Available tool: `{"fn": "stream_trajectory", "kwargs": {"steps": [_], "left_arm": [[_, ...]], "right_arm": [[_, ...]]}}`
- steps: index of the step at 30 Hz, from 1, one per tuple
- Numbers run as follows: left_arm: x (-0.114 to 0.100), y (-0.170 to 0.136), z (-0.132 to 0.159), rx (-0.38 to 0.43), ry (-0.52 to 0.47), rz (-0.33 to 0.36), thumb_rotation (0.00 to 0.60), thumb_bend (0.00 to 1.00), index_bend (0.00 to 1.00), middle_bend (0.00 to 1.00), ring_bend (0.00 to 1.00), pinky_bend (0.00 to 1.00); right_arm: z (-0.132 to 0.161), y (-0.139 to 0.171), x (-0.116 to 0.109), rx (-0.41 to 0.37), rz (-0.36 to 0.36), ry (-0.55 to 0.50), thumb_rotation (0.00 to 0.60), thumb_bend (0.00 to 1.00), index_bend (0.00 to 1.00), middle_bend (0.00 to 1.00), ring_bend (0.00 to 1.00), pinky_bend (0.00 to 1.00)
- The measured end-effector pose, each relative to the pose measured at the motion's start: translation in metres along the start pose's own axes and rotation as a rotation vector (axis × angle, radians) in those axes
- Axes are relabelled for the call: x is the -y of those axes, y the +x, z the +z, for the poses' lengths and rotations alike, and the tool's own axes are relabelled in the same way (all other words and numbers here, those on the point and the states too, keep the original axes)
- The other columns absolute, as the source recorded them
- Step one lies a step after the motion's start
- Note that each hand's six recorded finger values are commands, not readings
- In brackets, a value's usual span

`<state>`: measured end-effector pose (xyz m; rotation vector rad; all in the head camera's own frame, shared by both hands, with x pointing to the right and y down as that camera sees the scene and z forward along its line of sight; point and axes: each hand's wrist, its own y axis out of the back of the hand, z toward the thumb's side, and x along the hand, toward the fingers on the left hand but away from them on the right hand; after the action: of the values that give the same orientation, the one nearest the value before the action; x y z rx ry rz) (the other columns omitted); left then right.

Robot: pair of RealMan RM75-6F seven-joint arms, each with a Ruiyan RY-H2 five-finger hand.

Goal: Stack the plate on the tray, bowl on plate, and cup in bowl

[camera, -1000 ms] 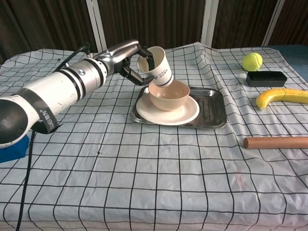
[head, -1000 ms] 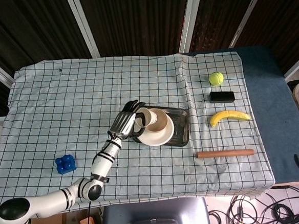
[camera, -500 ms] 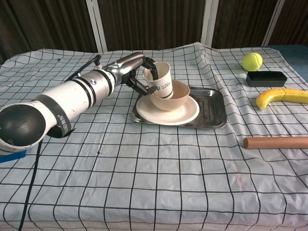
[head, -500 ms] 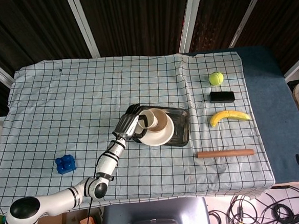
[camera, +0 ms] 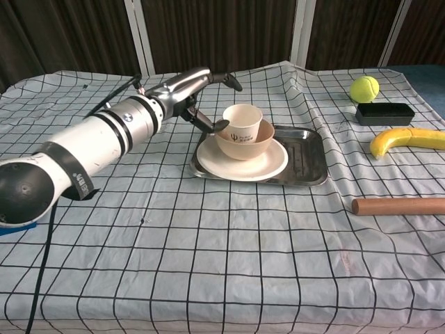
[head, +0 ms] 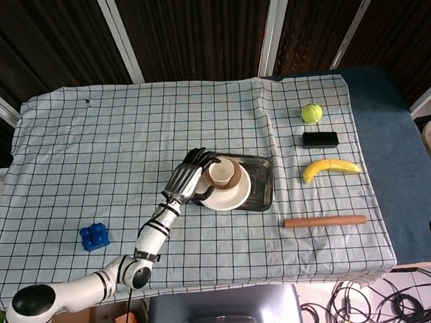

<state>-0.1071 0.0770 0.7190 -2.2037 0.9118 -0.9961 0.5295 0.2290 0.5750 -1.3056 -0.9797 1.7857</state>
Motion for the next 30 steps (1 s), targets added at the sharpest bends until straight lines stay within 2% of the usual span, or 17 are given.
{"fn": "stream_trajectory", "kwargs": {"steps": [6,8,10,16,20,26,30], "left_arm": [[-0.021,-0.020,-0.011,0.021,0.035,0.047,0.600,0.38,0.06,0.10,0.00,0.00],[-0.031,-0.033,-0.022,0.018,0.060,0.050,0.600,0.38,0.01,0.07,0.00,0.00],[-0.041,-0.047,-0.037,0.006,0.090,0.052,0.600,0.38,0.00,0.05,0.00,0.00],[-0.073,-0.128,-0.103,-0.073,0.247,0.072,0.600,0.38,0.00,0.00,0.00,0.00],[-0.086,-0.205,-0.144,-0.146,0.310,0.081,0.600,0.38,0.00,0.00,0.00,0.00],[-0.091,-0.308,-0.179,-0.313,0.359,0.147,0.600,0.38,0.00,0.00,0.00,0.00],[-0.092,-0.338,-0.185,-0.386,0.418,0.149,0.600,0.38,0.00,0.00,0.00,0.00]], "right_arm": [[0.004,0.003,-0.003,-0.013,-0.015,-0.002,0.600,0.27,0.06,0.00,0.00,0.00],[0.006,0.004,-0.004,-0.021,-0.023,0.003,0.600,0.27,0.04,0.00,0.00,0.00],[0.010,0.006,-0.004,-0.031,-0.027,0.009,0.600,0.27,0.02,0.00,0.00,0.00],[0.023,0.011,-0.008,-0.062,-0.043,0.001,0.600,0.27,0.00,0.00,0.00,0.00],[0.033,0.011,-0.013,-0.075,-0.056,-0.006,0.600,0.27,0.00,0.00,0.00,0.00],[0.043,0.014,-0.015,-0.055,-0.056,0.011,0.600,0.27,0.00,0.00,0.00,0.00],[0.047,0.019,-0.016,-0.026,-0.066,0.021,0.600,0.27,0.00,0.00,0.00,0.00]]}}
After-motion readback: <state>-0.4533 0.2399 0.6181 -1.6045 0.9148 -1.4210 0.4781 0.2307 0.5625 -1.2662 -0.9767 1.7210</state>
